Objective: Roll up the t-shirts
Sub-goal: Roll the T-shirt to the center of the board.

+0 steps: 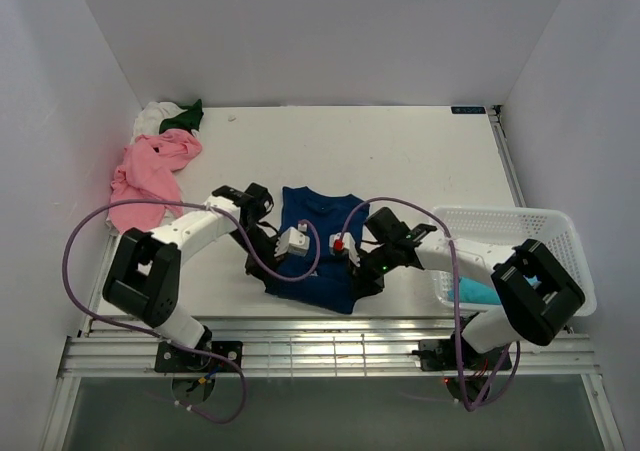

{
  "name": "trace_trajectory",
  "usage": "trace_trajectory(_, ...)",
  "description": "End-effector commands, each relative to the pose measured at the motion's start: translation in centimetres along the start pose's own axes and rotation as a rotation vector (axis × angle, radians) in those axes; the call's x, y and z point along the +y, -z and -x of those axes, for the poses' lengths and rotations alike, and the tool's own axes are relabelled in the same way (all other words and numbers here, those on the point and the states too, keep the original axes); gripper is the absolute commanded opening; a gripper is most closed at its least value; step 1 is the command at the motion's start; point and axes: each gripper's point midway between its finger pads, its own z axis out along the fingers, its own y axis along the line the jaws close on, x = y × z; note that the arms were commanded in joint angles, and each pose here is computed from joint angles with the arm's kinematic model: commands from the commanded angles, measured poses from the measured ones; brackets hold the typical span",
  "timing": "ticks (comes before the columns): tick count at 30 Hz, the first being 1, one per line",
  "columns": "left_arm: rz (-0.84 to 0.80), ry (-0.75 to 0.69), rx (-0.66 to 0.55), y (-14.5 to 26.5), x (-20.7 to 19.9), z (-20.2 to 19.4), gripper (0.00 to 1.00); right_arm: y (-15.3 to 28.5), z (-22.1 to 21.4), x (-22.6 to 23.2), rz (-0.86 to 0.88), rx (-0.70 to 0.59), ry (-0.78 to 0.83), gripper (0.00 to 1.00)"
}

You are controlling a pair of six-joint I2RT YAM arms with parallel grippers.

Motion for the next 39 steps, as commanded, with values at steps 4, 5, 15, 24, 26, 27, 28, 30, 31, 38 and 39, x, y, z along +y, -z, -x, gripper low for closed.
trace_trajectory(4, 0.021, 0.025, -0.050, 1.7, 3.8, 1.9, 0.02, 1.2, 1.9, -2.8, -0.053, -0.041, -0.045, 0.19)
trace_trajectory(5, 0.008, 0.032, -0.040, 1.4, 4.1, 1.6, 0.03, 1.3, 2.0, -3.2, -0.067, -0.047, -0.054, 0.22)
trace_trajectory(15, -0.059, 0.074, 0.029, 0.9, 5.1, 0.8, 0.20, 4.1, 4.9, -3.7, -0.190, -0.111, -0.024, 0.49)
trace_trajectory(24, 0.004, 0.123, 0.001, 2.9, 6.4, 1.1, 0.48, 2.5, 7.4, -0.7, -0.124, -0.205, -0.005, 0.35)
trace_trajectory(26, 0.018, 0.126, -0.006, 3.4, 6.3, 1.0, 0.51, 1.8, 7.4, -0.1, -0.092, -0.214, -0.012, 0.30)
trace_trajectory(27, 0.026, 0.141, -0.009, 3.6, 6.4, 0.6, 0.51, 1.4, 7.6, 0.3, -0.076, -0.220, -0.004, 0.27)
trace_trajectory(28, 0.029, 0.148, -0.009, 3.7, 6.4, 0.5, 0.52, 0.9, 7.4, 0.3, -0.067, -0.212, -0.004, 0.26)
trace_trajectory(30, 0.042, 0.169, -0.013, 4.1, 6.5, 0.2, 0.52, 0.3, 7.1, 0.3, -0.066, -0.195, -0.008, 0.24)
trace_trajectory(31, 0.047, 0.178, -0.018, 4.3, 6.5, 0.2, 0.52, -0.1, 6.5, -0.3, -0.085, -0.170, -0.031, 0.24)
trace_trajectory(38, 0.012, 0.308, -0.120, 4.0, 3.2, 1.2, 0.51, -0.9, 4.0, -2.5, -0.172, -0.077, -0.099, 0.20)
trace_trajectory(39, 0.003, 0.344, -0.121, 3.0, 2.6, 0.4, 0.50, -0.8, 4.1, -2.8, -0.181, -0.079, -0.108, 0.20)
